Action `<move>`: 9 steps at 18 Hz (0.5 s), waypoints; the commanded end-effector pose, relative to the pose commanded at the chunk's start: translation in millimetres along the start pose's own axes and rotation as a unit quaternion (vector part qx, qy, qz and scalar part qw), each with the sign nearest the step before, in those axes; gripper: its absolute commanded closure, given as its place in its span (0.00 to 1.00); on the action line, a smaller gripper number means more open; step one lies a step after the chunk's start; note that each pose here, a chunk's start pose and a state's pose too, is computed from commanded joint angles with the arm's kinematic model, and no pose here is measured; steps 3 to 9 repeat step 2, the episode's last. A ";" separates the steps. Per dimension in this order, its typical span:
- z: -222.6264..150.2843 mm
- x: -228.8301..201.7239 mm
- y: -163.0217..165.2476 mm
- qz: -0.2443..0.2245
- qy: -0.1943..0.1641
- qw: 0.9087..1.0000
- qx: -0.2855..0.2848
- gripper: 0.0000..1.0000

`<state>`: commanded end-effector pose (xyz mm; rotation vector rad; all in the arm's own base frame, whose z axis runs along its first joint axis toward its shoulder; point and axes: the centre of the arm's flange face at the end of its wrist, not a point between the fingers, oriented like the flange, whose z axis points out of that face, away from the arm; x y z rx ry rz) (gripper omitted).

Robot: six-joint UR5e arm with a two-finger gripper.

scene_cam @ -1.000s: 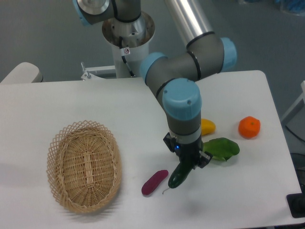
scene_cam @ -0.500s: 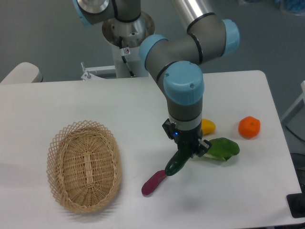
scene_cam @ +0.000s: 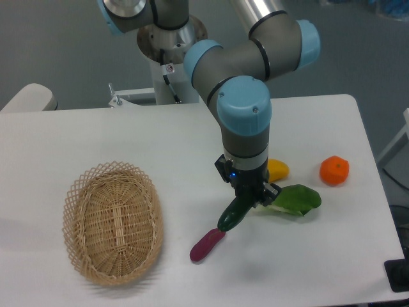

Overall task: Pick up the cucumber from the table
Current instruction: 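Lift the grasped cucumber up off the table toward the basket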

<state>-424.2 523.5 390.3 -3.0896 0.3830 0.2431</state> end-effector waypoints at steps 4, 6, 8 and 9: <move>-1.4 -1.3 0.6 -0.001 -0.001 1.000 0.001 0.63; -1.4 -1.3 0.6 -0.001 -0.001 1.000 0.001 0.63; -1.4 -1.3 0.6 -0.001 -0.001 1.000 0.001 0.63; -1.4 -1.3 0.6 -0.001 -0.001 1.000 0.001 0.63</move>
